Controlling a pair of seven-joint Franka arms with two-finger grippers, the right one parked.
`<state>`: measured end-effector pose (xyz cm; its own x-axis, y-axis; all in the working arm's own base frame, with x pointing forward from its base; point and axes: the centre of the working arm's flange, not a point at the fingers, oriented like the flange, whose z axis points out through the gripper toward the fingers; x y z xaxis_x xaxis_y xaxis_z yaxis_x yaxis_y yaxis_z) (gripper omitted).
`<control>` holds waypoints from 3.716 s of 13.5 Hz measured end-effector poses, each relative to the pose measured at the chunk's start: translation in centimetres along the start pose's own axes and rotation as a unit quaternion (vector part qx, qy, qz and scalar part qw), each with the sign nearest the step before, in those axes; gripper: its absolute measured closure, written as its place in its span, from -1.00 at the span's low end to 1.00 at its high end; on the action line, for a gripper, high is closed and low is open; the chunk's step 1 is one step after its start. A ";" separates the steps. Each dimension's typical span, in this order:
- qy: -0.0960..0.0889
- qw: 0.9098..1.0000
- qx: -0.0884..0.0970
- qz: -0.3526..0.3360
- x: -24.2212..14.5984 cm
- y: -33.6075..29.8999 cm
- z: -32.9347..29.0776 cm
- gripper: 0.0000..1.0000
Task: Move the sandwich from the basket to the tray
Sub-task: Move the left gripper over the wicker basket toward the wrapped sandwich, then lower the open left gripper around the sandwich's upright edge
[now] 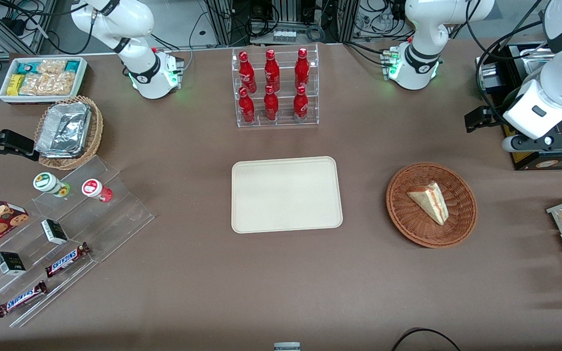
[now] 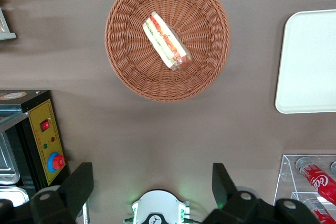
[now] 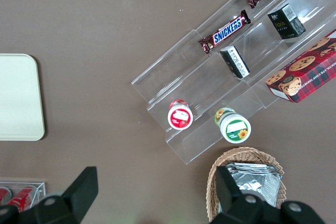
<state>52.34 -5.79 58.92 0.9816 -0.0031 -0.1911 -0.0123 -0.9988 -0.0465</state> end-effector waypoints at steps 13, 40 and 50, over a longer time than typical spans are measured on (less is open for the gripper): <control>-0.003 1.000 -0.003 0.003 4.4 0.6 7.0 -1.00; 0.028 0.965 -0.026 -0.258 11.2 1.7 27.2 -1.00; 0.046 0.956 -0.034 -0.289 8.7 1.8 30.7 -0.99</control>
<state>54.97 -6.10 27.10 0.8330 0.5493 -0.0666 0.5467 -0.8356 -0.0537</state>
